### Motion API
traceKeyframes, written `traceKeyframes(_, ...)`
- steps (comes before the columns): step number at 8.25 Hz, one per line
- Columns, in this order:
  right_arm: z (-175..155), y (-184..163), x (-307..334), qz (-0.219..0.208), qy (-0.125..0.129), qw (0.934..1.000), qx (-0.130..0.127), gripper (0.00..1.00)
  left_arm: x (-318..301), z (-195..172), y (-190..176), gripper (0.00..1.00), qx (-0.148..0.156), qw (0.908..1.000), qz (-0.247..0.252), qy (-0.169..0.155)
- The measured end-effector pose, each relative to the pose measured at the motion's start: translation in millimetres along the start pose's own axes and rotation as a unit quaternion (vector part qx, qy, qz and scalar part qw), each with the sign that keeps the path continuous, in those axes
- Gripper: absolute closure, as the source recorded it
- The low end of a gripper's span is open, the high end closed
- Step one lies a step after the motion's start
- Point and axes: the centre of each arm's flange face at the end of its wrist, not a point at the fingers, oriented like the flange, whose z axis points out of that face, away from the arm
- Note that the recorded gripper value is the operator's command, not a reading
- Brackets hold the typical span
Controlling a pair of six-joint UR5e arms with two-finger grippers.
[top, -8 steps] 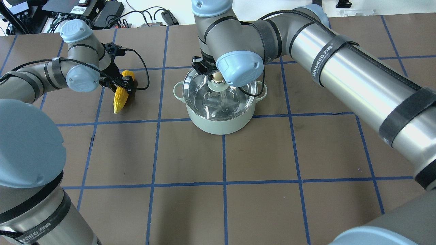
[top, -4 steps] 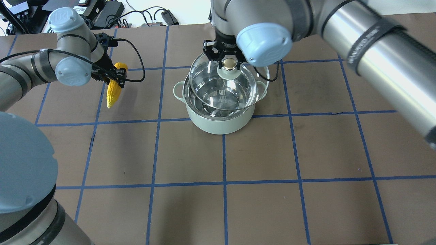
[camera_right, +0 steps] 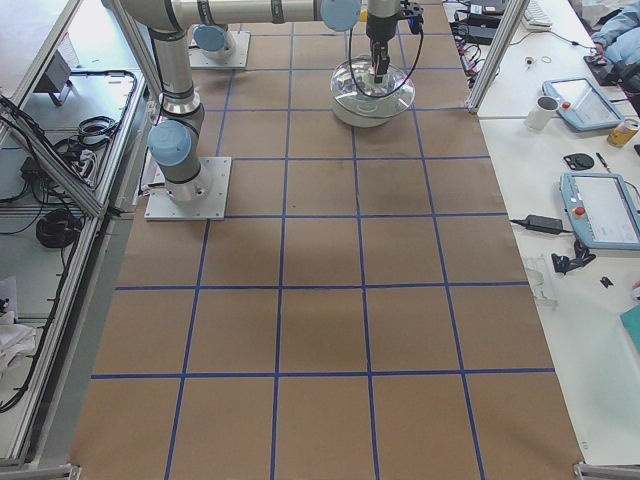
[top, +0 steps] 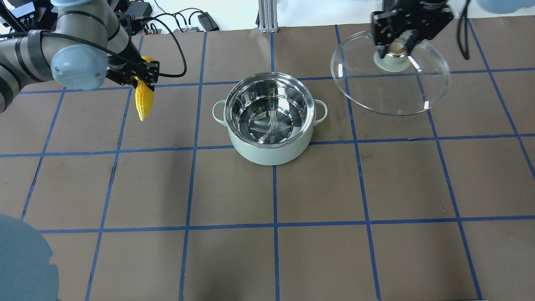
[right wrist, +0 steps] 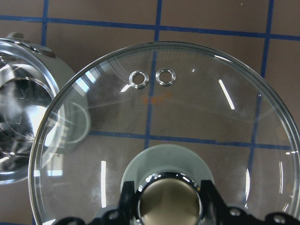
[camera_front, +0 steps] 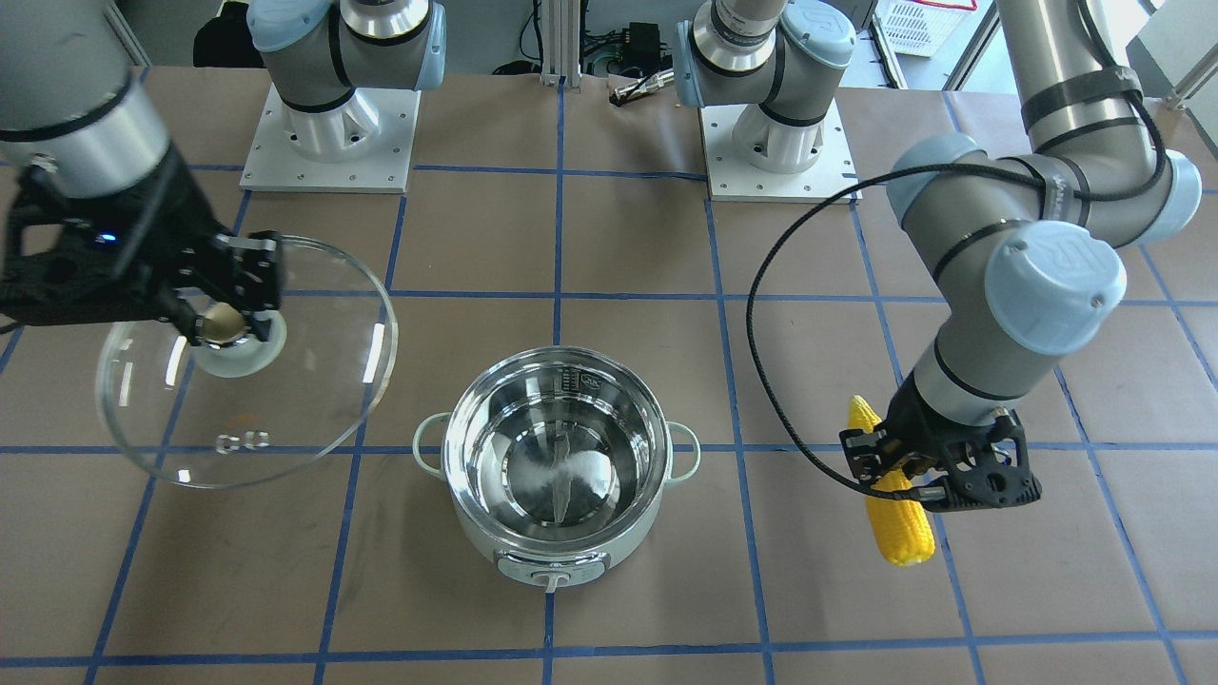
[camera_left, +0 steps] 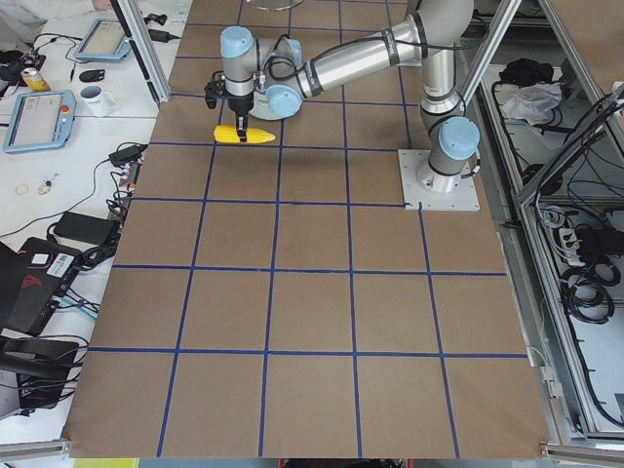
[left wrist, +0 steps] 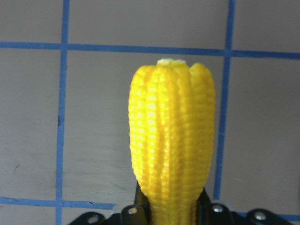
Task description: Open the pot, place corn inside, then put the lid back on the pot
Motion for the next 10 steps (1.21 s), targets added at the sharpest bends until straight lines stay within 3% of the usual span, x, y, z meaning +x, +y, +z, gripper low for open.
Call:
traceKeyframes(2,-14,14,101,-0.02,0.016,0.9995,-0.016,0.87,70,-48,12,1.0,0.024,0.9996,-0.007,0.011)
traceKeyframes(4,-12,26,161,-0.022,0.02,0.9992,-0.027,0.87,136,-68,29,1.0,0.035,0.9989,-0.019,0.026)
traceKeyframes(7,-10,29,176,-0.023,0.021,0.999,-0.032,0.87,209,-69,54,1.0,0.021,0.9963,-0.016,0.082)
traceKeyframes(10,-9,30,177,-0.024,0.022,0.9989,-0.033,0.88,259,-36,70,1.0,-0.012,0.9955,0.001,0.094)
